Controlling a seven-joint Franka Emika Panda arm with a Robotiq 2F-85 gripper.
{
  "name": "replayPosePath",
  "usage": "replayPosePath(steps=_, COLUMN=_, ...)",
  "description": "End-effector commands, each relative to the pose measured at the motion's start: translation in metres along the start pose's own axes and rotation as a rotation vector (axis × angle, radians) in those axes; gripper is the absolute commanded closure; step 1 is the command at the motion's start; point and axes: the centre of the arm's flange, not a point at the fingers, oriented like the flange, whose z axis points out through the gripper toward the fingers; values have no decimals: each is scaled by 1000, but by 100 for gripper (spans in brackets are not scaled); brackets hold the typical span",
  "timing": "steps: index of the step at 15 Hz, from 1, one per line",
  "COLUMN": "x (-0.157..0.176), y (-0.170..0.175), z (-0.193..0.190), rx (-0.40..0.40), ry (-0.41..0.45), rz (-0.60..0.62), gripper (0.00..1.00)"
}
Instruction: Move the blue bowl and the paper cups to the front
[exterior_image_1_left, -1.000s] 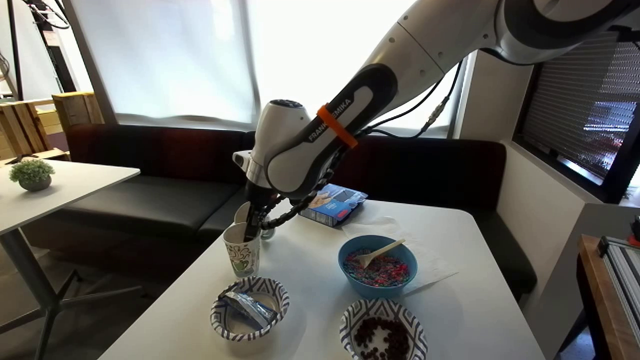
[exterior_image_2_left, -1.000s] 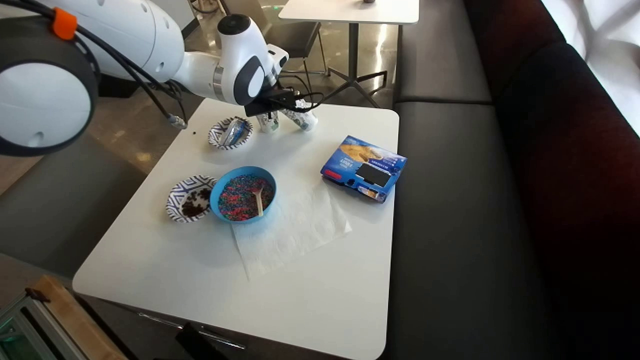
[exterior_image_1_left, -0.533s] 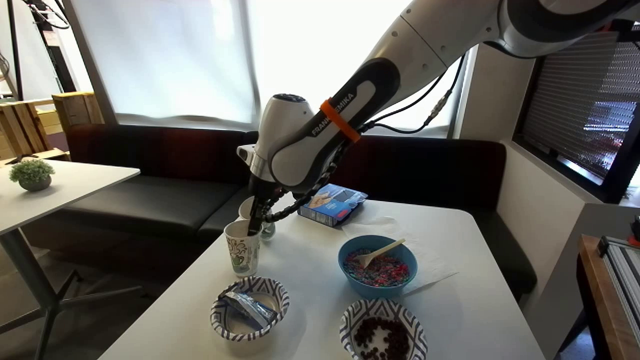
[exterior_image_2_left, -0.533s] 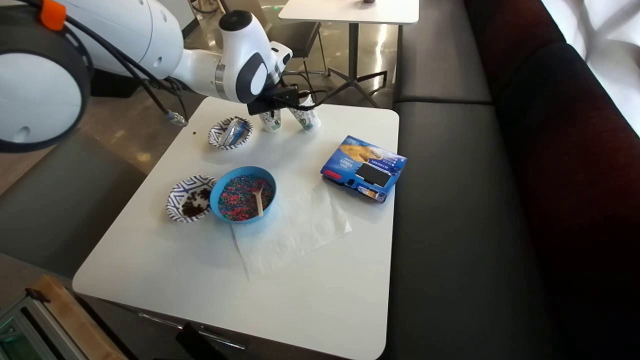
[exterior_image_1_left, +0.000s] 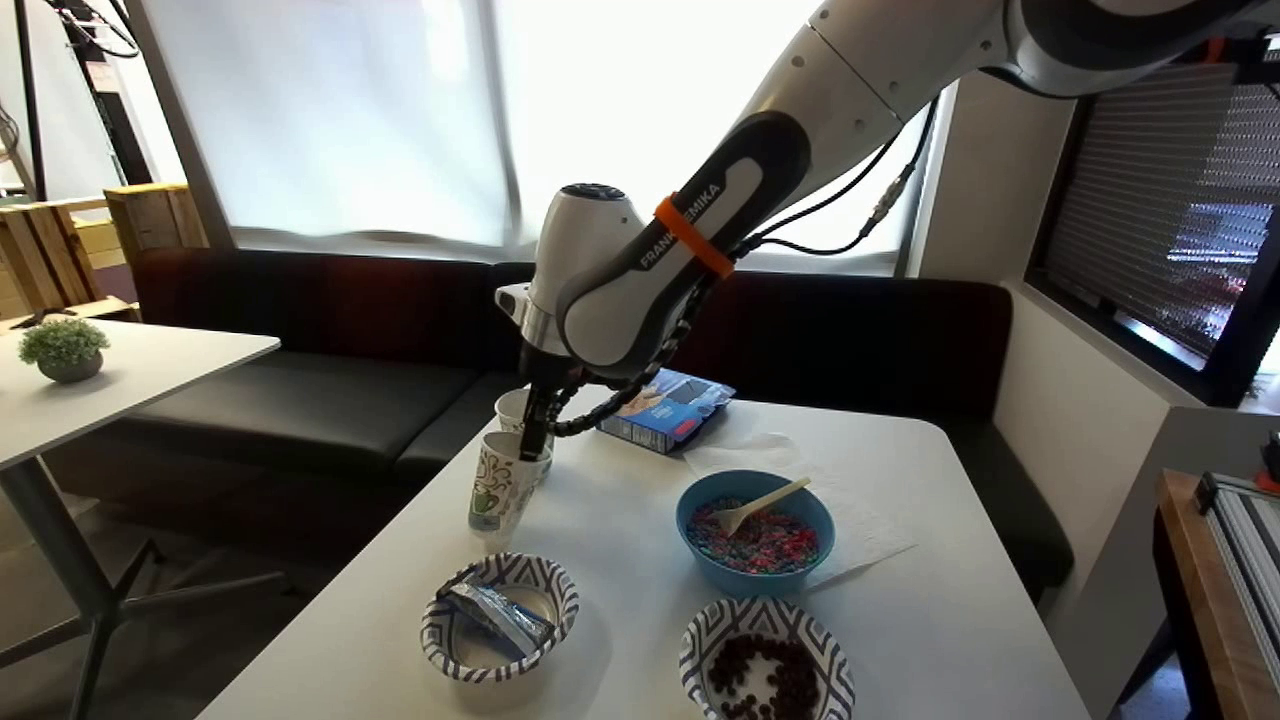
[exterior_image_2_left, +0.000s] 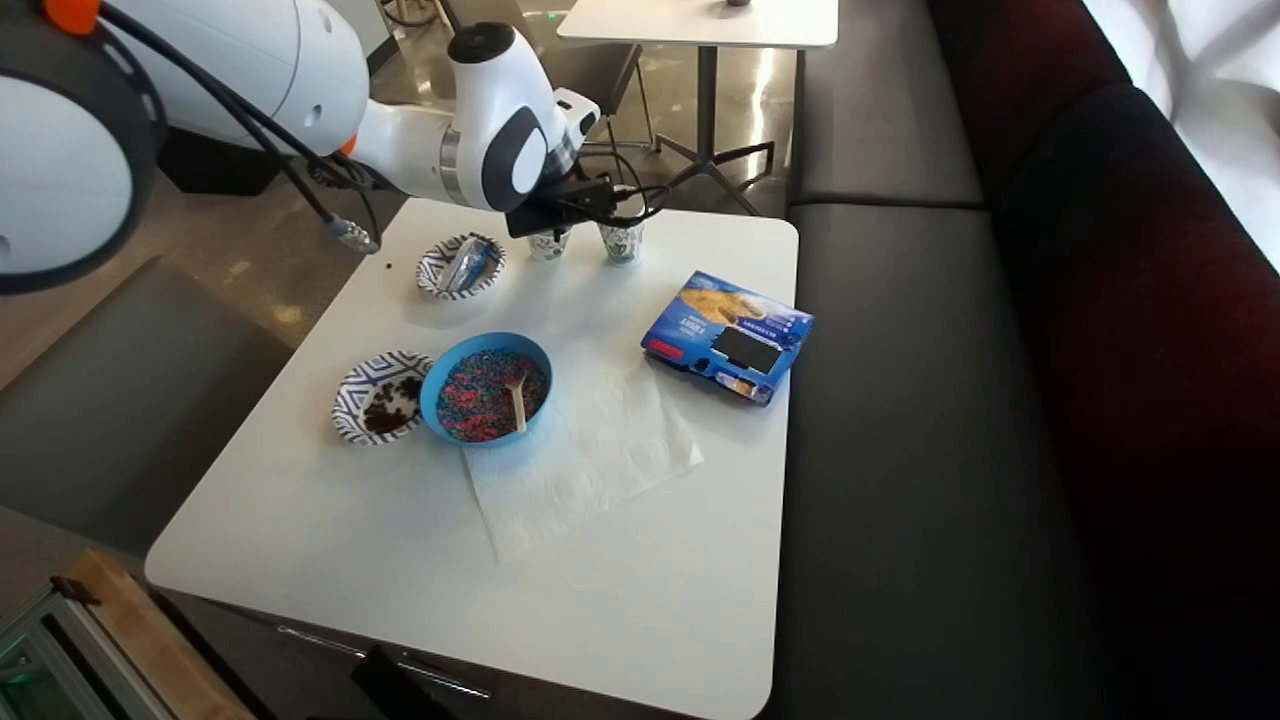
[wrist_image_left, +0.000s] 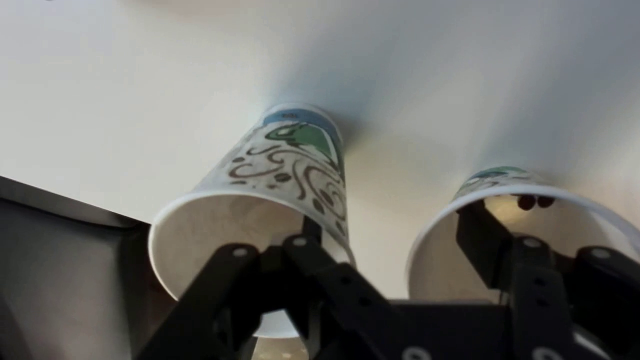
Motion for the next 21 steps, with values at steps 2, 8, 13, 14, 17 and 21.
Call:
replayPosePath(steps=2, x=-15, y=-6, z=-4, rx=-22, ry=-15, rz=15, gripper=27)
replayPosePath(steps=8, x=-13, y=-17, z=5, rx=1, ry=-11, rz=14, gripper=26)
replayPosePath(steps=13, x=-12, y=-22, z=8, rx=5, ry=-11, rz=14, gripper=45)
replayPosePath(steps=14, x=-12, y=-22, z=8, rx=5, ry=-10, rz=14, gripper=43)
replayPosePath(steps=17, x=-13, y=-23, z=9, rx=4, ry=-10, rz=13, gripper=52)
replayPosePath(steps=21, x=-14, y=-22, z=9, rx=1, ry=-10, rz=11, gripper=85)
